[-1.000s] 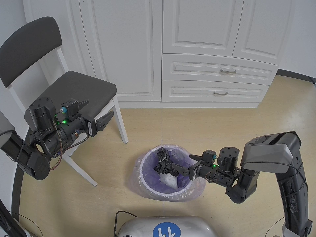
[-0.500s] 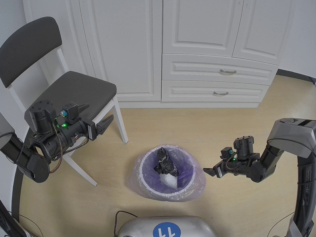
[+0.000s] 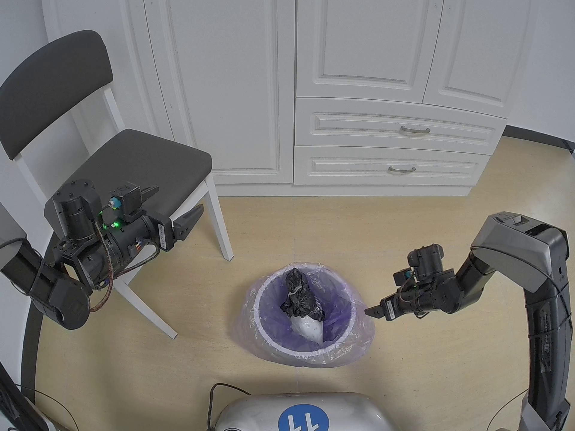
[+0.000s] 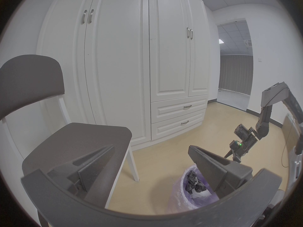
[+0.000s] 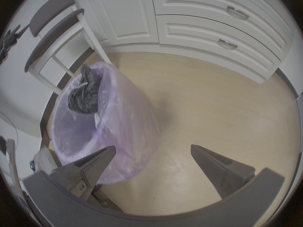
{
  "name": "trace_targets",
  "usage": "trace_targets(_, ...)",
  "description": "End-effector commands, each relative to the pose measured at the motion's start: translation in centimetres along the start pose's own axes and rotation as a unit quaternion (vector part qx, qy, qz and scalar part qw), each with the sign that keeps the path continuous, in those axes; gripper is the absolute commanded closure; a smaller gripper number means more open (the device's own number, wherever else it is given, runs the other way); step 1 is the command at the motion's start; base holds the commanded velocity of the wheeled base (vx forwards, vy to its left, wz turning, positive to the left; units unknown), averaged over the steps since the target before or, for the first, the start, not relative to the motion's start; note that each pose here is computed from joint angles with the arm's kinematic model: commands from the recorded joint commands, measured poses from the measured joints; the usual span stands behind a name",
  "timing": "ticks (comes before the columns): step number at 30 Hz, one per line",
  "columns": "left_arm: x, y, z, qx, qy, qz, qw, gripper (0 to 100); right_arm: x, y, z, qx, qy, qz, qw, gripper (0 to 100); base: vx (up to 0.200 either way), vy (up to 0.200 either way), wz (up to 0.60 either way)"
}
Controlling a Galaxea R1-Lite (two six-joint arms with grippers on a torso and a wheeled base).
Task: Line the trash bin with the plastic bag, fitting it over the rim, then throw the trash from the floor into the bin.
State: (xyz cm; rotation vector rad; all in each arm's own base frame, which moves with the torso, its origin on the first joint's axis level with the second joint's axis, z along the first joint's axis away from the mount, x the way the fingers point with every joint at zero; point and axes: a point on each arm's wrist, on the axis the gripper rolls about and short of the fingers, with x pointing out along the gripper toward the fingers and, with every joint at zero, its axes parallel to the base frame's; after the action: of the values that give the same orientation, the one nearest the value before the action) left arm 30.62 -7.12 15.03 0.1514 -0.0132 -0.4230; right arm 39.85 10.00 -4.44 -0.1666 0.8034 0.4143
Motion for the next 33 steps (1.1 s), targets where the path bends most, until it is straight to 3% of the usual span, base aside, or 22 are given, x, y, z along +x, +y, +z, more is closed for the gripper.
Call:
trace_targets(1, 0.2, 0.4, -0.1, 0.0, 0.001, 0.007, 1.0, 0, 3.0, 1.4, 0.8, 0.026, 0.025, 0.021, 0.9991, 0, 0.0, 0.0, 0.0)
trace_targets(7, 0.6, 1.2, -0.5, -0.001, 0.005, 0.018, 0.9998, 0, 4.0, 1.1, 2.8, 0.046, 0.06, 0.029, 0.9967, 0, 0.0, 0.0, 0.0)
trace_targets(10, 0.6, 1.4, -0.6, -0.001, 0.006, 0.021, 0.9998, 0, 5.0, 0.6, 4.2, 0.08, 0.049, 0.02, 0.9954, 0, 0.0, 0.0, 0.0)
trace_targets(19, 0.7, 1.3, -0.8, -0.002, 0.009, 0.02, 0.9998, 0, 7.3, -1.6, 4.8, 0.087, 0.02, -0.006, 0.996, 0, 0.0, 0.0, 0.0)
trace_targets(25, 0.6, 1.2, -0.9, -0.002, 0.012, 0.019, 0.9997, 0, 9.5, -1.8, 4.6, 0.085, 0.016, -0.004, 0.9963, 0, 0.0, 0.0, 0.0)
trace_targets(33, 0.8, 1.1, -1.1, -0.003, 0.013, 0.015, 0.9998, 0, 11.2, -1.9, 3.6, 0.096, 0.079, 0.011, 0.9922, 0, 0.0, 0.0, 0.0)
